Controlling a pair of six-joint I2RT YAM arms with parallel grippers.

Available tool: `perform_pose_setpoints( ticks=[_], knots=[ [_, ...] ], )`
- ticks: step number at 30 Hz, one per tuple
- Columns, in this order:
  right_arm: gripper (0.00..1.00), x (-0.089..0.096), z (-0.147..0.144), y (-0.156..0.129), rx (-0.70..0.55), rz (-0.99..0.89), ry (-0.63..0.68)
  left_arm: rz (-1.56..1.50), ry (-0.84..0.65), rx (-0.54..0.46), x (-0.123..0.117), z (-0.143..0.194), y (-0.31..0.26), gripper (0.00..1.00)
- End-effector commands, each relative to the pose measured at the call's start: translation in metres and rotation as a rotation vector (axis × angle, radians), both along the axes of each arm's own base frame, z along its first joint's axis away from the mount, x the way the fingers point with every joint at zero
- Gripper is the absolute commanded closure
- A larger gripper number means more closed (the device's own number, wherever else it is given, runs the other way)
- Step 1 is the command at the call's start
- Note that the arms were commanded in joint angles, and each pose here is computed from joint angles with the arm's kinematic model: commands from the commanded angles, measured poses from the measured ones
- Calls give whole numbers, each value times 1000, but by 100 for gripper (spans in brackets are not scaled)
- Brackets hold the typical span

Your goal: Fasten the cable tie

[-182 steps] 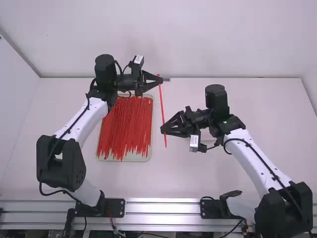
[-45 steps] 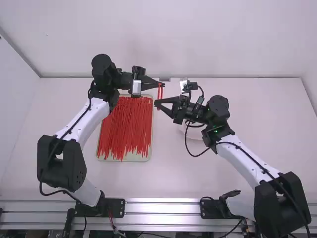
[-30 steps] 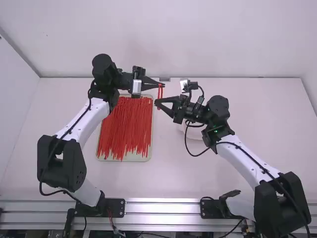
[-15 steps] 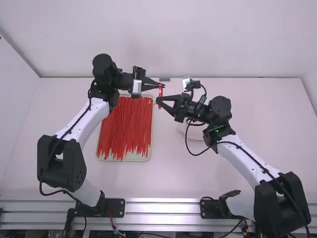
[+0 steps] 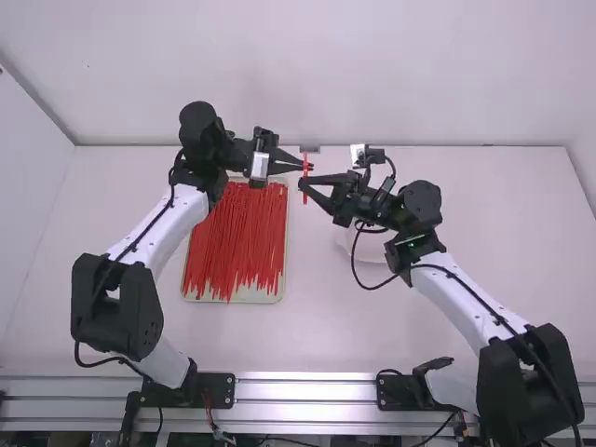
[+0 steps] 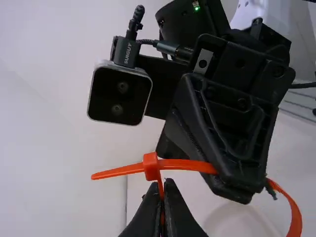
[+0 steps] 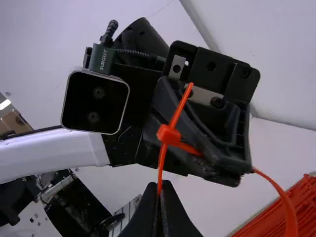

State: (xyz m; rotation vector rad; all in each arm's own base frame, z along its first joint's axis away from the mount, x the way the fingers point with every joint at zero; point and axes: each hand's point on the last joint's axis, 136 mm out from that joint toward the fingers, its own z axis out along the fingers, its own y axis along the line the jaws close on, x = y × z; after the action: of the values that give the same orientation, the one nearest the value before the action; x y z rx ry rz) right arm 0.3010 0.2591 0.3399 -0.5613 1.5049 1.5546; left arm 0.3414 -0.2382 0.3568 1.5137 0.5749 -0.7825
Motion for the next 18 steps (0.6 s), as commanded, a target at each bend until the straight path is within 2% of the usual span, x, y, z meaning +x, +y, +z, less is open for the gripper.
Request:
perform_pose_setpoints(
  ticks=[1, 8, 18],
  knots=[
    [100, 14, 7, -11, 18, -66, -9, -60, -40, -1, -12, 8, -5, 98],
    [100, 15, 15, -12, 24, -67, -30, -107, -27, 0, -24, 7, -20, 98],
    [100, 24, 20, -25, 31, -106, -48, -112, -40, -1, -24, -8, -22, 98]
  ],
)
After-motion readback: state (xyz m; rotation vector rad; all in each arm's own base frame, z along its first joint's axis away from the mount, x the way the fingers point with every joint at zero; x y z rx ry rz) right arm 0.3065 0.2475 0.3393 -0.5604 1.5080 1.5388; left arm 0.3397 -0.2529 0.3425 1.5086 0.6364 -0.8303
